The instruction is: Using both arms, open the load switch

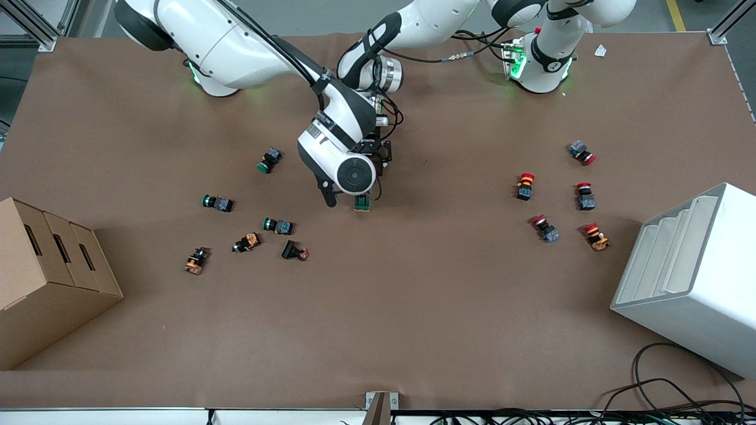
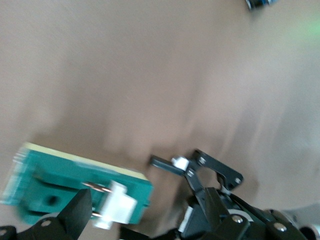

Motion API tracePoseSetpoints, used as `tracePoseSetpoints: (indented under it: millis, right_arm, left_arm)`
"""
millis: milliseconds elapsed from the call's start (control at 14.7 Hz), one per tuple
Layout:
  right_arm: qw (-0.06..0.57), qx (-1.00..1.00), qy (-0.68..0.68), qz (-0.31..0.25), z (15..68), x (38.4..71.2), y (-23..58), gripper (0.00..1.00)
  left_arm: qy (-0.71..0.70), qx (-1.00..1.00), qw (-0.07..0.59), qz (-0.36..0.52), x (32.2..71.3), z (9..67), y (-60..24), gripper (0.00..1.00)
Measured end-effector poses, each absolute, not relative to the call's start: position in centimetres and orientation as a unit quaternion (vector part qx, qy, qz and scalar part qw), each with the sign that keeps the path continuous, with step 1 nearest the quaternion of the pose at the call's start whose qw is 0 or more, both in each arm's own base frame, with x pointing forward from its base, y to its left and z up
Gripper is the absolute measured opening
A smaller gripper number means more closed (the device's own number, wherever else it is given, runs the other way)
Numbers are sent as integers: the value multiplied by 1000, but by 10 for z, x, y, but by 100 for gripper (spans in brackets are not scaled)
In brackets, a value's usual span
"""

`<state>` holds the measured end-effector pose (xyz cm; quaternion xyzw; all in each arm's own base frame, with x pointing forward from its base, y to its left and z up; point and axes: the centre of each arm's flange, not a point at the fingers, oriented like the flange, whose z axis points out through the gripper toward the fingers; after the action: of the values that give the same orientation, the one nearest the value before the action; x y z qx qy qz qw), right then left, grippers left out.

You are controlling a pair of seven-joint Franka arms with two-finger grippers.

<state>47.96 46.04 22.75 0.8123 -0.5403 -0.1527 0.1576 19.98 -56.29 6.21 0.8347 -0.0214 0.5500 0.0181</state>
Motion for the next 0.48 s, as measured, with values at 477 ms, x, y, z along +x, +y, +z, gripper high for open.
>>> tracePoseSetpoints:
  millis: [477]
  right_arm:
    - [77, 903, -400, -135, 310, 607, 329, 100]
  left_arm:
    - [1, 843, 5, 539, 202, 68, -568, 99]
